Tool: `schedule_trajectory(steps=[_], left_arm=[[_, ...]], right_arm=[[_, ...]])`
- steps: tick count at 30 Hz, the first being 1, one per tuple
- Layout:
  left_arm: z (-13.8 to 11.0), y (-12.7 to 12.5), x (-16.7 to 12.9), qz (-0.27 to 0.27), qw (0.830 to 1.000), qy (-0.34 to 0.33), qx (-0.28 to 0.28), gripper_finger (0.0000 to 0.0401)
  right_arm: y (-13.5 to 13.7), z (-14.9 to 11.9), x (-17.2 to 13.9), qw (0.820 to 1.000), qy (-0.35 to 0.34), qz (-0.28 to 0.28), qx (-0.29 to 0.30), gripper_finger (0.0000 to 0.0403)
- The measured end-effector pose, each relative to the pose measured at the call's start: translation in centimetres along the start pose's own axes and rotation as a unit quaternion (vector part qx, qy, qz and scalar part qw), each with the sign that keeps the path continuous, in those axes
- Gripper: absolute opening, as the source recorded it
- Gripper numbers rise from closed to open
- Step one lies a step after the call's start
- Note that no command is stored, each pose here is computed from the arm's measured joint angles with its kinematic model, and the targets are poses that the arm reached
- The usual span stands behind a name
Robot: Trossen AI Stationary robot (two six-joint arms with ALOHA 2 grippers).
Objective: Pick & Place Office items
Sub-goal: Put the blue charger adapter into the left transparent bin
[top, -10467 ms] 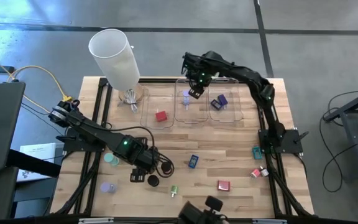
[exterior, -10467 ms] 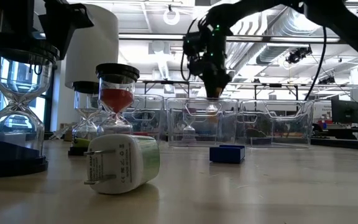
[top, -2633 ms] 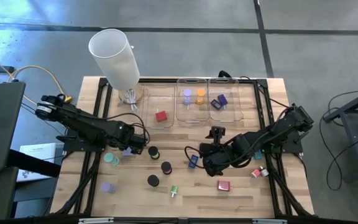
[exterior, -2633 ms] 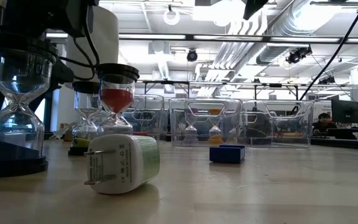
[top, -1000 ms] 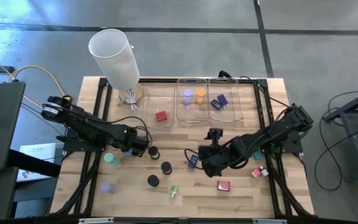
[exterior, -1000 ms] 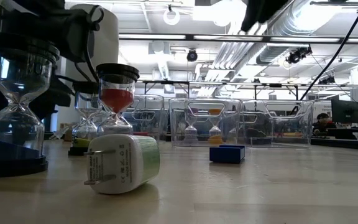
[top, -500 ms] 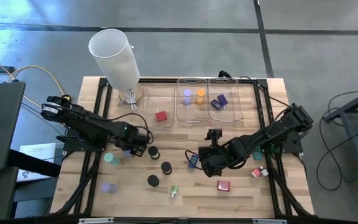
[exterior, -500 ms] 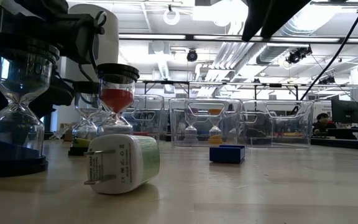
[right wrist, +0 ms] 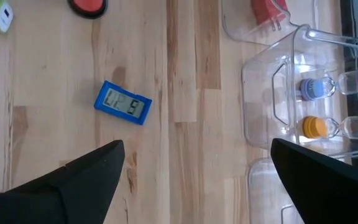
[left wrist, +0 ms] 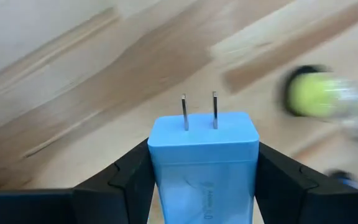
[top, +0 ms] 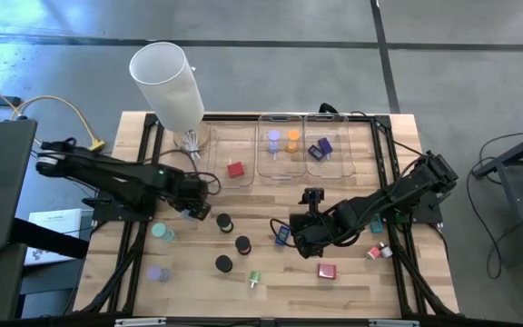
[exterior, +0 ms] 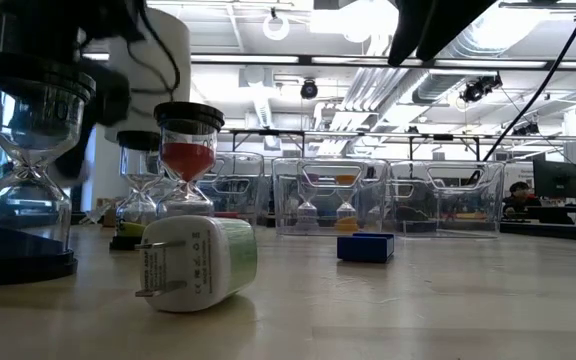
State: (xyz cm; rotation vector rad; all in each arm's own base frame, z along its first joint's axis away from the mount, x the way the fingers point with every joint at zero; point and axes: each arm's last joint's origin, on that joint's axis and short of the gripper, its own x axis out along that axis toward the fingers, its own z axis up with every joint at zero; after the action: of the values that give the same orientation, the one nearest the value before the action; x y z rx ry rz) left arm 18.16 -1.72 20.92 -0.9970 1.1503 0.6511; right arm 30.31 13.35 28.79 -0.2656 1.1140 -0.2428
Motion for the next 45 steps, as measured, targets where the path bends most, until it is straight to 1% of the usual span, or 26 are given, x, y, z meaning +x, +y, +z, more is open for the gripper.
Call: schedule_trajectory(steps=[3, 7, 12, 15, 17, 21, 24, 29, 33, 37, 42, 45], left_arm=[[0.0, -0.2, -2.4, -0.054, 0.998, -0.028, 0.008, 0.0204], [-0.1, -0.5, -5.7, -0.132, 0.987, -0.079, 0.055, 0.0204], [1.0, -1.2, -9.3, -0.201, 0.961, -0.167, 0.086, 0.0204], [1.9, -2.0, -10.4, -0.225, 0.943, -0.214, 0.122, 0.0204], [2.7, -2.5, -10.9, -0.232, 0.933, -0.241, 0.133, 0.0204], [4.9, -3.2, -11.5, -0.211, 0.928, -0.27, 0.143, 0.0204], [7.0, -3.7, -11.2, -0.186, 0.933, -0.271, 0.147, 0.0204], [11.2, -5.2, -10.2, -0.153, 0.944, -0.235, 0.173, 0.0204], [14.0, -6.1, -9.7, -0.084, 0.956, -0.207, 0.19, 0.0204], [16.3, -6.6, -8.7, -0.016, 0.962, -0.181, 0.204, 0.0204], [19.0, -6.4, -6.9, 0.04, 0.968, -0.128, 0.214, 0.0204], [20.4, -5.6, -5.6, 0.06, 0.972, -0.108, 0.199, 0.0204]], right_arm=[[0.2, -0.1, -0.1, 1.0, -0.001, 0.001, 0.007, 0.0395], [0.7, -0.3, -0.4, 1.0, -0.004, 0.005, 0.001, 0.0395], [1.5, -0.6, -0.9, 1.0, -0.01, 0.011, -0.008, 0.0395], [1.9, -0.7, -1.1, 1.0, -0.013, 0.014, -0.004, 0.0395], [2.2, -0.8, -1.3, 1.0, -0.015, 0.016, -0.003, 0.0395], [2.6, -1.0, -1.5, 1.0, -0.018, 0.02, 0.002, 0.0395], [2.8, -1.1, -1.6, 1.0, -0.019, 0.022, 0.009, 0.0395], [3.1, -1.2, -1.8, 0.999, -0.02, 0.025, 0.022, 0.0395], [3.3, -1.3, -1.9, 0.999, -0.021, 0.026, 0.036, 0.0395], [3.7, -1.5, -2.2, 0.998, -0.023, 0.03, 0.044, 0.0395], [4.3, -1.8, -2.6, 0.998, -0.027, 0.034, 0.037, 0.0395], [4.6, -2.0, -2.8, 0.999, -0.04, 0.02, 0.032, 0.0395]])
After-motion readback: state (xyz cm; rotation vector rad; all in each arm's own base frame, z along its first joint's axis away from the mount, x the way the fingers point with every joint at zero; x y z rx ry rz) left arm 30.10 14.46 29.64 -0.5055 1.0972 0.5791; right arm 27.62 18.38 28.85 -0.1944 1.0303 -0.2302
